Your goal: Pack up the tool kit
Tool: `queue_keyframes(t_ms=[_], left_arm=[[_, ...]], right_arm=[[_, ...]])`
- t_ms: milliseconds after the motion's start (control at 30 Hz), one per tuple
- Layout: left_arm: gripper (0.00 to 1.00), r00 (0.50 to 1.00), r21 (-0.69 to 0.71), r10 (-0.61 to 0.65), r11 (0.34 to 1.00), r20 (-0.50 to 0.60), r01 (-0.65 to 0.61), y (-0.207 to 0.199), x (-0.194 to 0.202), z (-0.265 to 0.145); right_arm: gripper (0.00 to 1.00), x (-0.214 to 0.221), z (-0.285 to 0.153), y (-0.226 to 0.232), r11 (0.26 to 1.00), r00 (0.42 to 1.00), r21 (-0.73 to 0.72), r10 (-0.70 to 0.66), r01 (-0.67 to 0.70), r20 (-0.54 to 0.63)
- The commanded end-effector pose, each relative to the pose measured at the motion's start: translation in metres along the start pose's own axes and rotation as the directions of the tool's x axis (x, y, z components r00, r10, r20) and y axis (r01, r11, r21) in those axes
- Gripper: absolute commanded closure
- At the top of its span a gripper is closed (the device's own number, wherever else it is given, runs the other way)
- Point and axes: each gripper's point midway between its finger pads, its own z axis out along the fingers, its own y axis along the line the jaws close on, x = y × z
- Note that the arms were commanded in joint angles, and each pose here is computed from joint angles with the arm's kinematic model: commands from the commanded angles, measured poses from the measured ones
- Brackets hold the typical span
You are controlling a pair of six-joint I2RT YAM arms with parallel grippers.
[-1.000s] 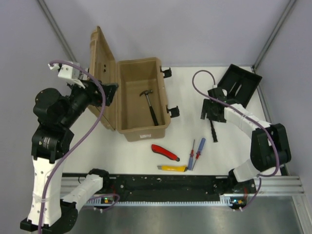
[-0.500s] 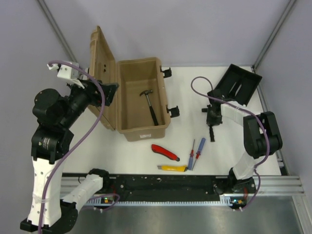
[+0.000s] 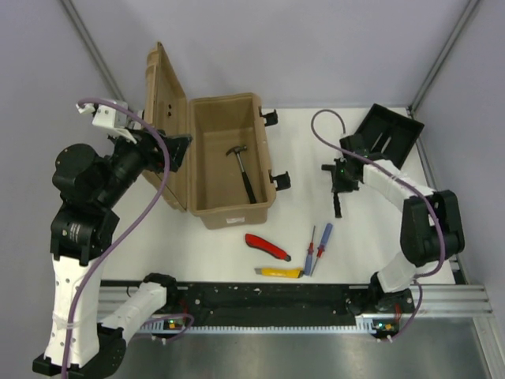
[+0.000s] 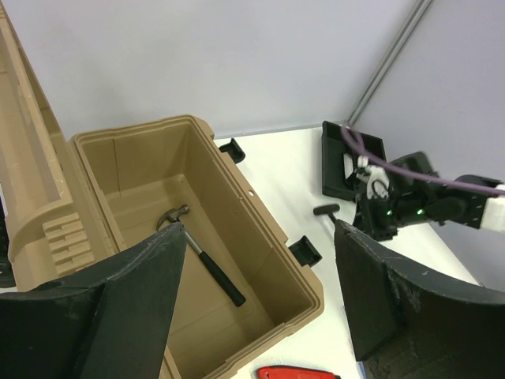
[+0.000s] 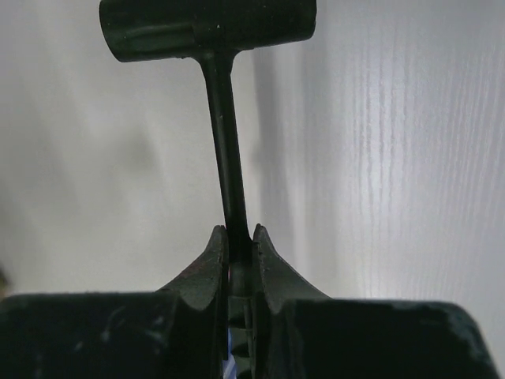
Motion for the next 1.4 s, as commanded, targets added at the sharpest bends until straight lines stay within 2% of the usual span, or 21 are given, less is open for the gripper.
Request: queue_keyframes(t_ms=[0, 167, 300, 533, 700, 800, 933, 1133, 1367], left_arm=[[0.20, 0.998, 0.012, 0.010, 1.000, 0.063, -0.011, -0.005, -0.017, -0.001], [0.20, 0.998, 0.010, 0.011, 1.000, 0.068, -0.012, -0.005, -0.018, -0.003], [0.21, 0.997, 0.010, 0.012, 1.000, 0.073, -0.013, -0.006, -0.018, -0.005], [0.21, 0.997, -0.004, 0.018, 1.000, 0.081, -0.018, -0.005, -0.018, -0.011], [0.20, 0.996, -0.022, 0.026, 0.999, 0.091, -0.024, -0.003, -0.020, -0.019], [0.20, 0.995, -0.034, 0.031, 0.999, 0.099, -0.028, -0.003, -0.021, -0.025], [0.21, 0.995, -0.036, 0.031, 0.999, 0.098, -0.028, -0.002, -0.020, -0.026], [0.21, 0.995, -0.028, 0.024, 0.999, 0.093, -0.022, -0.003, -0.019, -0.024], [0.21, 0.996, -0.030, 0.020, 0.999, 0.088, -0.017, -0.002, -0.017, -0.023]], right_arm=[[1.00, -0.085, -0.099, 0.061, 0.949, 0.962, -0.315, 0.078, 0.009, 0.263], [1.00, -0.132, -0.180, 0.109, 0.830, 0.909, -0.555, 0.189, 0.053, 0.371], [1.00, -0.149, -0.234, 0.164, 0.761, 0.870, -0.621, 0.166, 0.186, 0.465], [1.00, -0.132, -0.249, 0.299, 0.684, 0.832, -0.632, 0.067, 0.364, 0.551], [1.00, -0.117, -0.216, 0.360, 0.716, 0.854, -0.625, 0.078, 0.311, 0.514], [1.00, -0.105, -0.181, 0.372, 0.754, 0.884, -0.613, 0.096, 0.236, 0.458], [1.00, -0.085, -0.140, 0.391, 0.767, 0.906, -0.590, 0.026, 0.253, 0.423], [1.00, -0.059, -0.079, 0.395, 0.830, 0.945, -0.519, -0.029, 0.204, 0.326], [1.00, -0.041, -0.033, 0.399, 0.860, 0.947, -0.453, -0.095, 0.234, 0.308]])
